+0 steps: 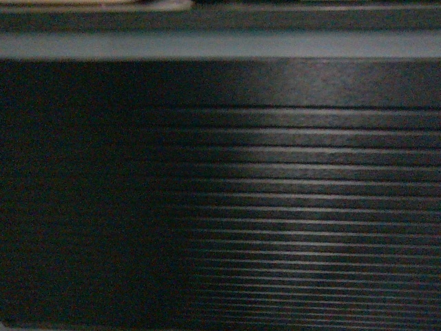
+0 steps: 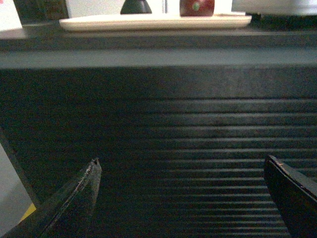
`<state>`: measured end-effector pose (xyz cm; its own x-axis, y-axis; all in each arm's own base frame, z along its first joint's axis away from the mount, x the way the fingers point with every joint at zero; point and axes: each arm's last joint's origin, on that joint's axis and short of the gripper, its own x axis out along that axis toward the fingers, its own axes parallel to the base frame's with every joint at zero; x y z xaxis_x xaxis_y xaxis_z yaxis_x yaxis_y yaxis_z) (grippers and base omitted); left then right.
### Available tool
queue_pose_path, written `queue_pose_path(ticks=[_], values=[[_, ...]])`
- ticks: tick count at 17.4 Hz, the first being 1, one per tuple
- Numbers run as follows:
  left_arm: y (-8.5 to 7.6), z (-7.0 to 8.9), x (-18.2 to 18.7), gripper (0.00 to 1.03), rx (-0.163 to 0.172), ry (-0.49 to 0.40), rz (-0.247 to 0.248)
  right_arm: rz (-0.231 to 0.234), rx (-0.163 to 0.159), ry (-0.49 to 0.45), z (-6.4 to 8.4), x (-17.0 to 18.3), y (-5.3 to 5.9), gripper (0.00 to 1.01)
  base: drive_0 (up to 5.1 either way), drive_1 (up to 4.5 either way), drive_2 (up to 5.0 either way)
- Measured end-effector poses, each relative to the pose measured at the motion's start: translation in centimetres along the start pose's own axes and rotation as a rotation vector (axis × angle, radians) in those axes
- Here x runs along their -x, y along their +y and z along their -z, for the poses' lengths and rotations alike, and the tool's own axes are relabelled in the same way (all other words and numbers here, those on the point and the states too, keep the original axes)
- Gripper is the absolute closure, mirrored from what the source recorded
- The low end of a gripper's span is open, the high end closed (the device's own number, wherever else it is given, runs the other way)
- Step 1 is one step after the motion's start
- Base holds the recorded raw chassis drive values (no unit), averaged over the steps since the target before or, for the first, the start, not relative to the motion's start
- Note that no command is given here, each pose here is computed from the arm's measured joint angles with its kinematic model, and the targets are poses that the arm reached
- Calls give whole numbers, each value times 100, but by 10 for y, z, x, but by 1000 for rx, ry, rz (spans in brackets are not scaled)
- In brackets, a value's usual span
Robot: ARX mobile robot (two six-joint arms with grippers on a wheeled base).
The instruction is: Place dark red mango on scale at checkout
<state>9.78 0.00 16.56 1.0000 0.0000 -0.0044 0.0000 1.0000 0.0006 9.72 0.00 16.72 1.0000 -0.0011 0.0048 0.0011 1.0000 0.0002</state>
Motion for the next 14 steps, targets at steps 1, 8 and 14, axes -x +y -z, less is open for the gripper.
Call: queue_pose_path(ticks=[1,8,14], values=[[0,0,0,5,1,0,-1,-2,2,0,0,0,0,3,0,0,0],[0,0,0,5,1,0,-2,-1,2,0,0,0,0,3,0,0,0],[0,0,0,5,0,0,0,0,0,-1,0,0,0,3,0,0,0]])
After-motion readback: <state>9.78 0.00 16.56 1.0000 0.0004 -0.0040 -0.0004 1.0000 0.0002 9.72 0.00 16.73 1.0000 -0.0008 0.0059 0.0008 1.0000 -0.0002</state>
